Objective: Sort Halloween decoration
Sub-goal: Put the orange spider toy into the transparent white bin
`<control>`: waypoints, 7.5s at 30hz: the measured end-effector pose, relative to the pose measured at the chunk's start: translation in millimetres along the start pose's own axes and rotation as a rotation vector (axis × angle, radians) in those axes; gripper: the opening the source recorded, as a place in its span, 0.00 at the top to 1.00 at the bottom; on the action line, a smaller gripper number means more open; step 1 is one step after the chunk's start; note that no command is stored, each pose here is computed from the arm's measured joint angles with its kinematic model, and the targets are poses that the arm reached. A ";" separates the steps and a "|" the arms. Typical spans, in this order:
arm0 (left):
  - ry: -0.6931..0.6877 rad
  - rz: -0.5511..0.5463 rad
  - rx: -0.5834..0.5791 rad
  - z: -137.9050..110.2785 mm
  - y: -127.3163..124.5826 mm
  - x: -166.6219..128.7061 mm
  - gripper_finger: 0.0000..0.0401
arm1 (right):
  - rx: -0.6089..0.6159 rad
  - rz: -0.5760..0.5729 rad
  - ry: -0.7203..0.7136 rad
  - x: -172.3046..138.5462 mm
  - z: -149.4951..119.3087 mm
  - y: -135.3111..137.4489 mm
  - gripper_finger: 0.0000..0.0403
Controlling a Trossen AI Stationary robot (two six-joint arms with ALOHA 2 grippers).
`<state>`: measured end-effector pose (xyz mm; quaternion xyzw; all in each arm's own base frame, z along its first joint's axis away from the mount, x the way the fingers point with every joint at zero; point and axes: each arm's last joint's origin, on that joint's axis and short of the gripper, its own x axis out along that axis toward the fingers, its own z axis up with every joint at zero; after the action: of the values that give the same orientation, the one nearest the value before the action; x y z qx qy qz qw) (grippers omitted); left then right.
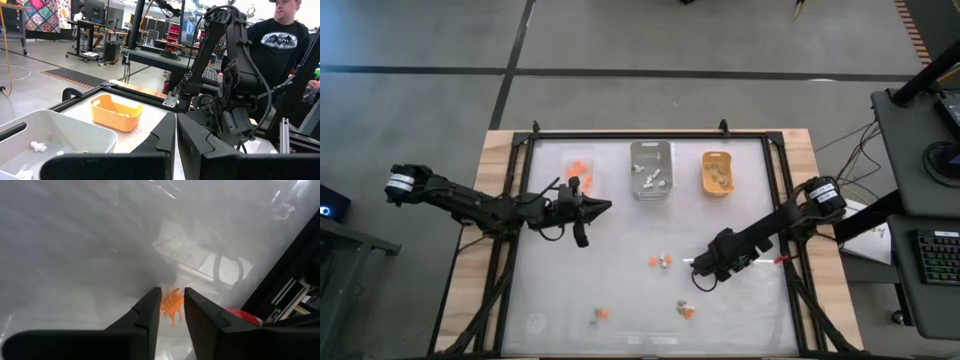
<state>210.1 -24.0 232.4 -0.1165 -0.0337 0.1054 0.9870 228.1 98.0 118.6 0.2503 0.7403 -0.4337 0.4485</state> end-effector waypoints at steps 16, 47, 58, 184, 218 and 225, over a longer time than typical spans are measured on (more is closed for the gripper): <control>0.000 0.000 0.000 0.0 0.0 0.0 1.00 | -0.031 0.030 -0.042 -3.9 -0.4 -2.3 0.98; -0.006 -0.001 -0.016 0.7 -0.1 0.0 1.00 | 0.084 0.231 -0.159 -30.0 -6.0 -49.3 0.80; -0.009 -0.002 -0.019 0.9 -0.2 0.0 1.00 | 0.038 0.246 -0.141 -24.7 -4.5 -42.2 0.70; -0.028 -0.065 -0.015 35.9 -15.4 13.7 1.00 | -0.142 0.633 -0.677 -78.3 3.2 -52.1 0.98; 0.081 -0.082 0.026 -7.3 -21.4 41.8 1.00 | -0.682 0.742 -1.366 -11.4 24.8 -34.2 0.98; 0.067 -0.085 0.021 -4.8 -21.6 41.1 1.00 | -0.619 0.702 -1.405 11.2 29.6 -43.7 0.97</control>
<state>254.9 -36.8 234.6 -0.1082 -0.0043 0.0599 0.9923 202.9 50.4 120.4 0.0038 0.2538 -0.1018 0.9619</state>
